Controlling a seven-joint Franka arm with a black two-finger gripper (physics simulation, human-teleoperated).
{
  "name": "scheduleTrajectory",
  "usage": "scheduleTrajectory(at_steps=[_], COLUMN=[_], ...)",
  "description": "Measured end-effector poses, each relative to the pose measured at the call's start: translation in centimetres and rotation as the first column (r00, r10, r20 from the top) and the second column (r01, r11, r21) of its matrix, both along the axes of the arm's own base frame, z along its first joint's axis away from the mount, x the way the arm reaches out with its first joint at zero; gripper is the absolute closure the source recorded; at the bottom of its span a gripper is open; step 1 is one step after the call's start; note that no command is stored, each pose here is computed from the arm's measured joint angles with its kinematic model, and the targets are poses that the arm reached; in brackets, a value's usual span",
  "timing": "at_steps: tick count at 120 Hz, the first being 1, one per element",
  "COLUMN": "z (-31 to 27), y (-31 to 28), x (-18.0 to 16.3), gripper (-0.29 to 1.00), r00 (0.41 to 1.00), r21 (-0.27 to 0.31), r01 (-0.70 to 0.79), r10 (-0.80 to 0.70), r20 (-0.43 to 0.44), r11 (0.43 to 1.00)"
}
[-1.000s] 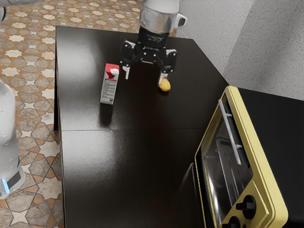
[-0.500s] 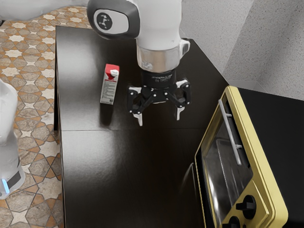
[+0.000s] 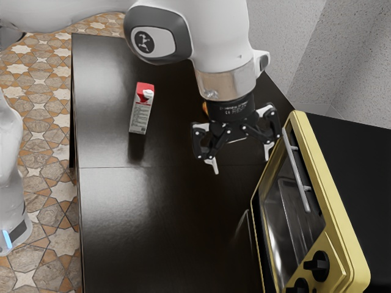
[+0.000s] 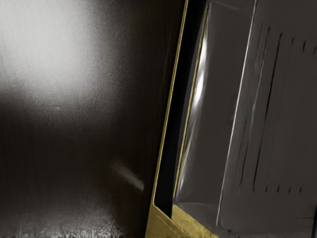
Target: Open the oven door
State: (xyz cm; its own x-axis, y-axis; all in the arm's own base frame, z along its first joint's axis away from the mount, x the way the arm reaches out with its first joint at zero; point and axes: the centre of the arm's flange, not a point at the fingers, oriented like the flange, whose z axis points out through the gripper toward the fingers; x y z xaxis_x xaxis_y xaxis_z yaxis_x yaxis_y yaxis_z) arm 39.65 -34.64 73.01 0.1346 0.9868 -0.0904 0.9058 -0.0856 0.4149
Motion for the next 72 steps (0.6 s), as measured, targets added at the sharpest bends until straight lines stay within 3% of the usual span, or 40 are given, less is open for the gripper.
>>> scheduleTrajectory(at_steps=[48, 72], z=[-1.6, -2.5], y=[-0.2, 1.7], x=[2.8, 6.0], gripper=[0.00, 0.00], r00=[1.000, 1.000], r21=[-0.025, -0.029], r01=[0.003, -0.008], r10=[-0.003, 0.008], r20=[0.005, 0.000], r11=[1.000, 1.000])
